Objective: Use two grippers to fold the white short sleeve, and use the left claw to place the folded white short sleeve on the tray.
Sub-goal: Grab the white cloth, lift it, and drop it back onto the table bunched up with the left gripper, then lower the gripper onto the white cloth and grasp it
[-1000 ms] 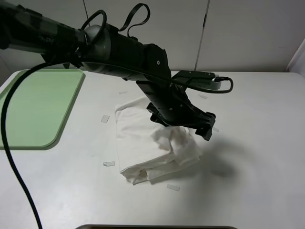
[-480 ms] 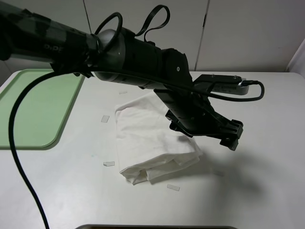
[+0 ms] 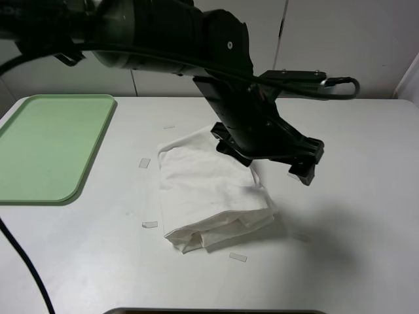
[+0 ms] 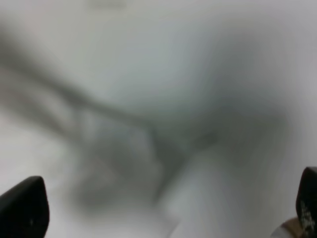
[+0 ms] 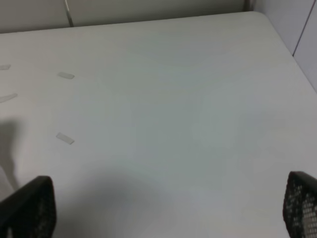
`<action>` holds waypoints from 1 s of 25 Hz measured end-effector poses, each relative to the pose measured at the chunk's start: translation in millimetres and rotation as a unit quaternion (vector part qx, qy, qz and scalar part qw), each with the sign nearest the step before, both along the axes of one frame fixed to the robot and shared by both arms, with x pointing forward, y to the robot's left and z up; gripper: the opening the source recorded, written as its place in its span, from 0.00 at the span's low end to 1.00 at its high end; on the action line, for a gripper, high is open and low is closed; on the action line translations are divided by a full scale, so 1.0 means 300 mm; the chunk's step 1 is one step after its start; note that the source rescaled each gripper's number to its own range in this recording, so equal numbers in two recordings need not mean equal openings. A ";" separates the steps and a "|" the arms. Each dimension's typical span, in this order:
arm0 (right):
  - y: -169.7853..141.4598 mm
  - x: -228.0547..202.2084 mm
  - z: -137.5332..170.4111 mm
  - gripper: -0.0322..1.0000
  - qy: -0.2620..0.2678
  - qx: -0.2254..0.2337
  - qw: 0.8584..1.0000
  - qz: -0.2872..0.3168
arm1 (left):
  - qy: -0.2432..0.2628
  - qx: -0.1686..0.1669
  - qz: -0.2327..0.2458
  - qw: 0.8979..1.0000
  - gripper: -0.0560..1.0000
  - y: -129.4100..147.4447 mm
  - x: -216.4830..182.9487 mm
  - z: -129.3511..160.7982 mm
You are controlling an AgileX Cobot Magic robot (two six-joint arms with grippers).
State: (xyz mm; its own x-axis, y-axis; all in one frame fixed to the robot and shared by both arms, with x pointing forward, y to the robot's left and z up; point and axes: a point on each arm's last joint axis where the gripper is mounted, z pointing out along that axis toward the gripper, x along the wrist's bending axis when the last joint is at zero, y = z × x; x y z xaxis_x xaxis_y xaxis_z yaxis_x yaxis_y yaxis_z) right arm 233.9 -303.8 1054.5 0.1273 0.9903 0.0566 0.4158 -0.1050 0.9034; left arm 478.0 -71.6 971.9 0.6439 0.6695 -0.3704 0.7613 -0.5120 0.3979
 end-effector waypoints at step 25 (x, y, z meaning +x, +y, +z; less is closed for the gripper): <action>0.000 0.000 0.000 1.00 0.000 0.000 1.000 0.000 | 0.105 0.193 0.139 0.966 1.00 0.438 0.134 -0.057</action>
